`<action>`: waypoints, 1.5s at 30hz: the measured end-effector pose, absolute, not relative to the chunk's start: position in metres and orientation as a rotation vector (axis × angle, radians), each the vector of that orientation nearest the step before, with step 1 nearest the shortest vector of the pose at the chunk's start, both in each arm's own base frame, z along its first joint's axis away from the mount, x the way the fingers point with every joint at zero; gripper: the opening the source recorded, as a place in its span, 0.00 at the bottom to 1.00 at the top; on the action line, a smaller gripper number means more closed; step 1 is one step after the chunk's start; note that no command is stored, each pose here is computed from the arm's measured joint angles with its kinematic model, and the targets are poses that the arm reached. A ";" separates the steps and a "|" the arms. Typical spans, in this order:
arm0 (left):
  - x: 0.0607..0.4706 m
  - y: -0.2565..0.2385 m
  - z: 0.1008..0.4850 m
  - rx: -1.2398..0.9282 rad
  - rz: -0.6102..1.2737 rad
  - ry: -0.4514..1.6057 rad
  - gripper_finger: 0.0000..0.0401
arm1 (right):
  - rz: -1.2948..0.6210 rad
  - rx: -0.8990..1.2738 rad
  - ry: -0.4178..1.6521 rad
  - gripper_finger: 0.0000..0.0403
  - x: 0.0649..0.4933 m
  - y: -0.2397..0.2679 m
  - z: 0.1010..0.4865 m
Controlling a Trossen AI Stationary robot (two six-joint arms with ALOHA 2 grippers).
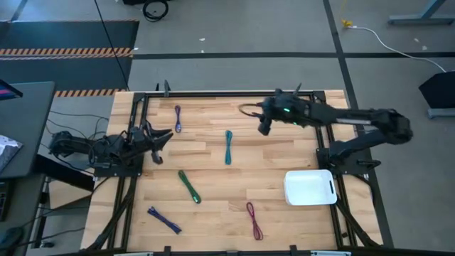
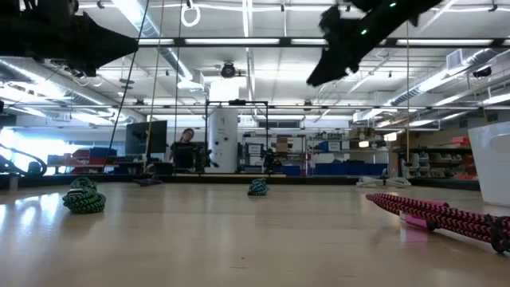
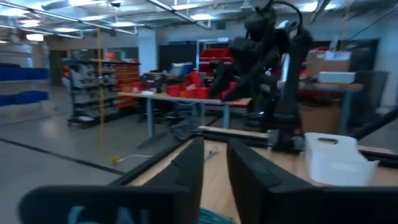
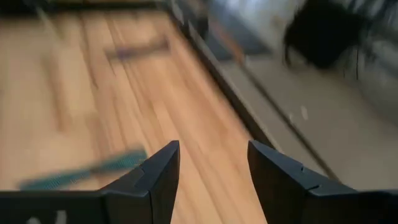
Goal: Pick and place USB-C Cables
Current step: Put the top violet charger cable into the white container
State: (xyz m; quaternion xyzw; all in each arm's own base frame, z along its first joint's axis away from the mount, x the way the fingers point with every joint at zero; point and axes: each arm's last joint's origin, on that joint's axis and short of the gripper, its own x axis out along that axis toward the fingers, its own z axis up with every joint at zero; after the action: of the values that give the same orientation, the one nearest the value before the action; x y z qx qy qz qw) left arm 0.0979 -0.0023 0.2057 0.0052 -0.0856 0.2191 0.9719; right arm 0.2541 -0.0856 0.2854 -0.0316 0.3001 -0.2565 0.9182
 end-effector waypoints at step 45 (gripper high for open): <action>0.158 0.135 0.209 -0.545 1.043 0.633 0.45 | -0.417 -0.031 0.806 0.48 0.302 -0.082 0.278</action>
State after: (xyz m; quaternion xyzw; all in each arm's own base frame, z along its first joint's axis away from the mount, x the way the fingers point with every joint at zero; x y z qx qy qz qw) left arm 0.1581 0.1354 0.2088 -0.2526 0.2933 0.4834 0.7852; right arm 0.3017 -0.0823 0.2779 -0.0151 0.3894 -0.2016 0.8986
